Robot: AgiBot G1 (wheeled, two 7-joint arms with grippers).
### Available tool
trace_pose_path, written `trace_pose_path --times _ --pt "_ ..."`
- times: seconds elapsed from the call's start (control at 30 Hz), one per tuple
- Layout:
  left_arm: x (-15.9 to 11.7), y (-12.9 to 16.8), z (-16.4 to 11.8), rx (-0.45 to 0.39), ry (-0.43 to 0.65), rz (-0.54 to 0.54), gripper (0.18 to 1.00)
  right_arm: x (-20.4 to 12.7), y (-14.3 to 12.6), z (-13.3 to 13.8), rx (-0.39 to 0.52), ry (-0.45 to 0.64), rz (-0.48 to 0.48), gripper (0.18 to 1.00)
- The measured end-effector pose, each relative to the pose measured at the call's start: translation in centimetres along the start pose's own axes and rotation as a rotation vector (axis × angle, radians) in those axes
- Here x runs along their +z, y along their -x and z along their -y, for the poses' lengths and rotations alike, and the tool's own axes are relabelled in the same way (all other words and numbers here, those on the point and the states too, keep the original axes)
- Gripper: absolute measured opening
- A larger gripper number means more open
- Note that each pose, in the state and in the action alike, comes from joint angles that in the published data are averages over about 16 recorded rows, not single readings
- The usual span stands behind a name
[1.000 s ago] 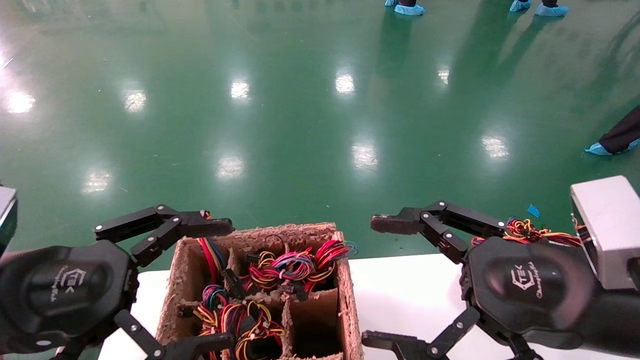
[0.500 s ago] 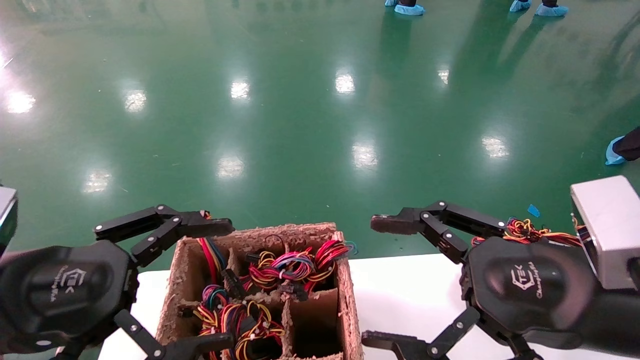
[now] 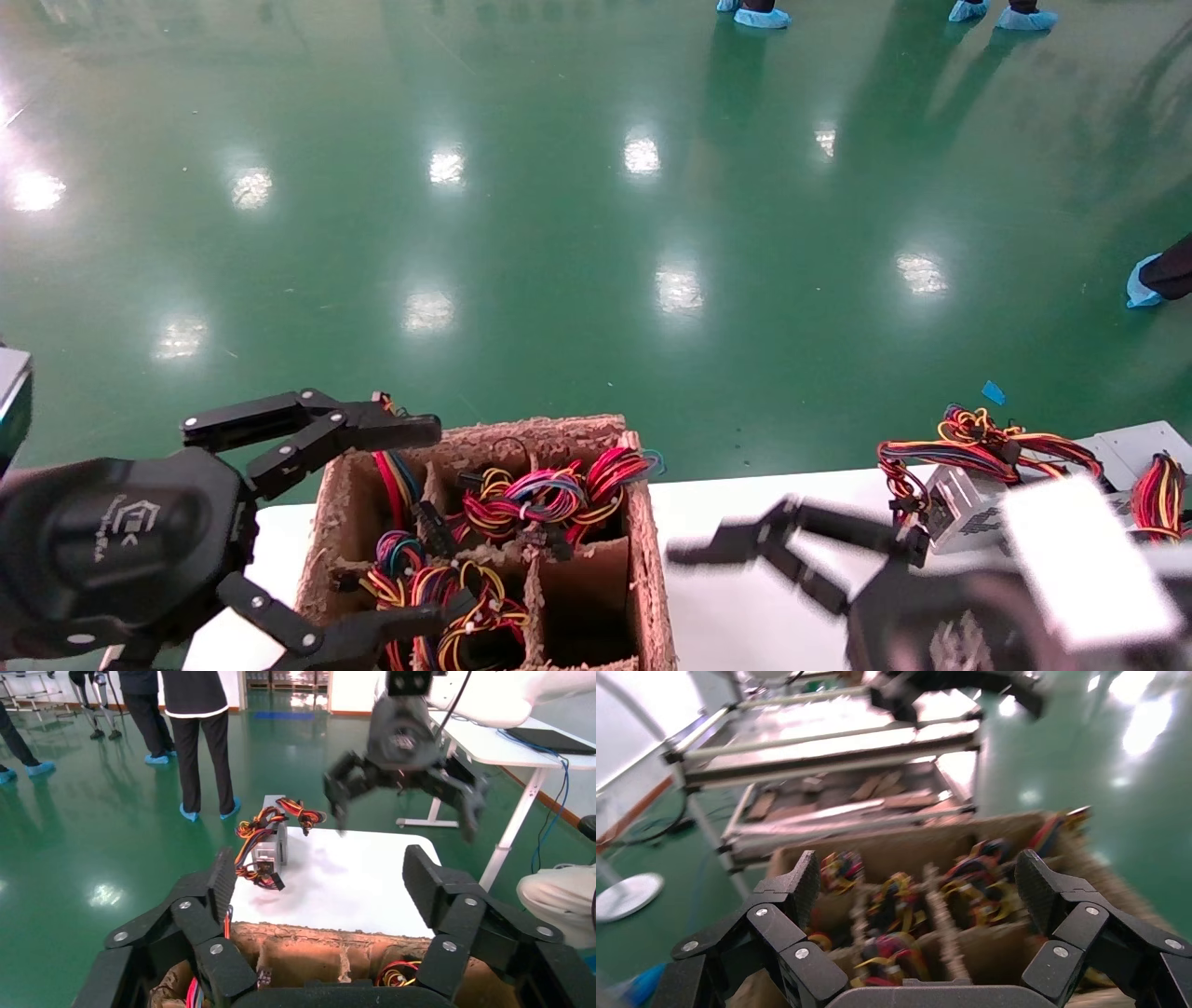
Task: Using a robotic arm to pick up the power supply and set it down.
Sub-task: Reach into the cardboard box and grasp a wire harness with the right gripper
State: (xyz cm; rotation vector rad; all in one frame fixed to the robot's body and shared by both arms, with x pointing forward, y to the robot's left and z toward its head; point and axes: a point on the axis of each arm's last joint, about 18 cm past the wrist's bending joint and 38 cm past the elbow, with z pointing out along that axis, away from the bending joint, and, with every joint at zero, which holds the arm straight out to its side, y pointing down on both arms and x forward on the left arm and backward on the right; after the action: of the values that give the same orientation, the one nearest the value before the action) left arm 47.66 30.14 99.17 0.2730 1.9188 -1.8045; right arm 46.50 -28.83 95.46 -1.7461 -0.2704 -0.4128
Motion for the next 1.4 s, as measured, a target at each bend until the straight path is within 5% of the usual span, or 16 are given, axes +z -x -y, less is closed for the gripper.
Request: trace_pose_path --times 0.63,1.07,1.4 --pt "0.0 0.0 0.0 0.000 0.000 0.000 0.537 7.5 4.3 -6.4 0.150 0.070 0.290 1.000" --pt "0.0 0.0 0.0 0.000 0.000 0.000 0.287 10.3 5.1 -9.1 0.174 0.121 0.328 0.967" --pt "0.0 0.0 0.0 0.000 0.000 0.000 0.208 10.6 5.1 -9.7 0.179 0.149 0.327 0.862"
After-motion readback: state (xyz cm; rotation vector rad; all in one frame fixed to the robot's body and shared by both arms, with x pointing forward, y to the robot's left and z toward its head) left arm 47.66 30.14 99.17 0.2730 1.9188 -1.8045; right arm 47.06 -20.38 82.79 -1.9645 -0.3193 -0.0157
